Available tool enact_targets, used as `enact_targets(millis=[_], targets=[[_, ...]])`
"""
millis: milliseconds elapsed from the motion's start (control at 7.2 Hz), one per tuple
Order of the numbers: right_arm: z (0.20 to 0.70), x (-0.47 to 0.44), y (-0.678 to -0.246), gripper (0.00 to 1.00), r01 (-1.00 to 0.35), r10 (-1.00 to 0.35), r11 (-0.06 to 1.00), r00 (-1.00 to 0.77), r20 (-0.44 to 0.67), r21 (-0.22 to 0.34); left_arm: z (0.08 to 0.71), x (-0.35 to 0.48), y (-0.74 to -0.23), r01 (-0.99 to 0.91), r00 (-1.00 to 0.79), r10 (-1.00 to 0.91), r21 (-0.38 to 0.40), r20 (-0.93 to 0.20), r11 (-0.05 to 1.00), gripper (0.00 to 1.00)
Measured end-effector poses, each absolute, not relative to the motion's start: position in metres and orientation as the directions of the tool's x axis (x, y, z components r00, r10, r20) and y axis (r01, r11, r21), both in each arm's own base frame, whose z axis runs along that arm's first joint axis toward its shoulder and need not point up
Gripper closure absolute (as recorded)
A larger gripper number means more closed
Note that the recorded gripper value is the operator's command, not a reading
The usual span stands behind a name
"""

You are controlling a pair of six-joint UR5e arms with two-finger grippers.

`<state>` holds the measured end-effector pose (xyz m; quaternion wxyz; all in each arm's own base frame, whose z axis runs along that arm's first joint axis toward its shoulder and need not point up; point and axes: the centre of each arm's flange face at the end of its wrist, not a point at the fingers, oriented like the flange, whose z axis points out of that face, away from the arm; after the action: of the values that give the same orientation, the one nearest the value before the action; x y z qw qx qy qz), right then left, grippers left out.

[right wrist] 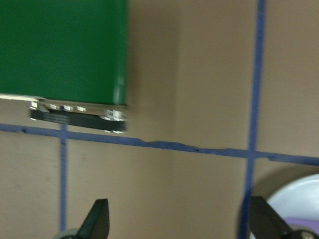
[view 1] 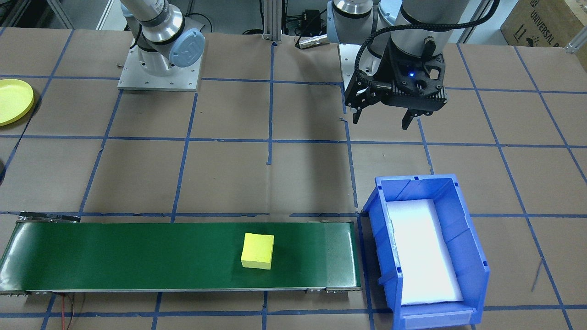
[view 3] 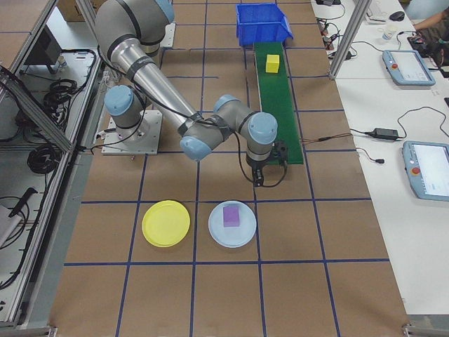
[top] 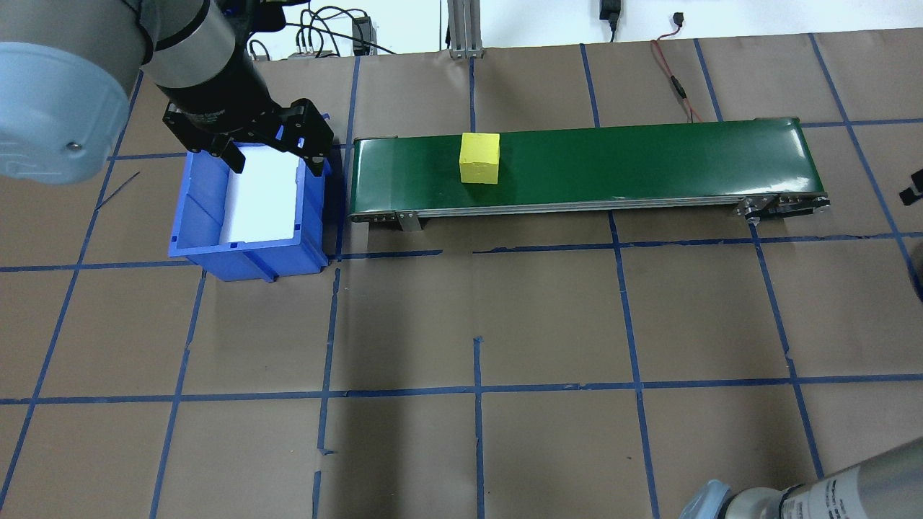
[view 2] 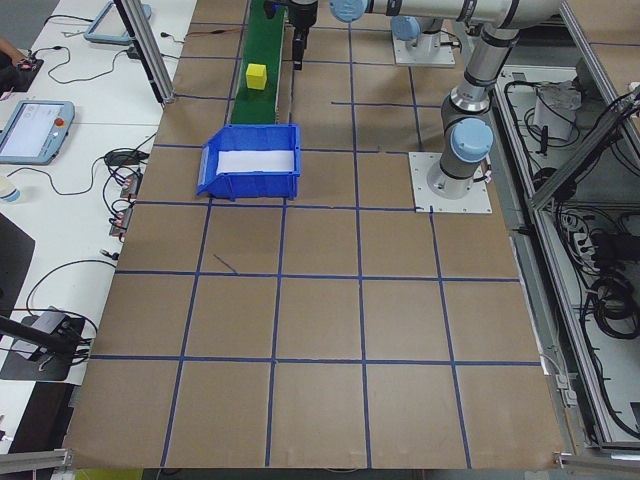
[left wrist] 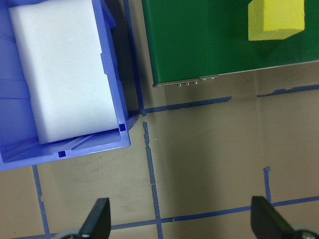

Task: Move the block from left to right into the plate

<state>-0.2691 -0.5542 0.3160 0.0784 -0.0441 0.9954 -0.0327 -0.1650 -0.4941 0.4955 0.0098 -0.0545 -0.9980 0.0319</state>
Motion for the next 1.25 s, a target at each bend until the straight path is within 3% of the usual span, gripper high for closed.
enact_targets(millis=[417,833,1250], targets=[[0.329,-0.125,-0.612,0.00,0.040,0.012,0.996,-0.950,-0.314,-0.082,0.496,-0.162,-0.495,0.103,-0.994,0.104,-0.067,0.015,0.992,0.00],[0.337,-0.068,-0.646,0.00,0.127,0.079,0.988,-0.905,-0.417,-0.087,0.493,-0.152,-0.499,0.083,-0.996,0.084,-0.061,0.018,0.995,0.00],[0.317,-0.054,-0.657,0.00,0.135,0.094,0.989,-0.898,-0.429,-0.066,0.487,-0.135,-0.512,0.050,-0.998,0.051,-0.072,0.021,0.996,0.00]])
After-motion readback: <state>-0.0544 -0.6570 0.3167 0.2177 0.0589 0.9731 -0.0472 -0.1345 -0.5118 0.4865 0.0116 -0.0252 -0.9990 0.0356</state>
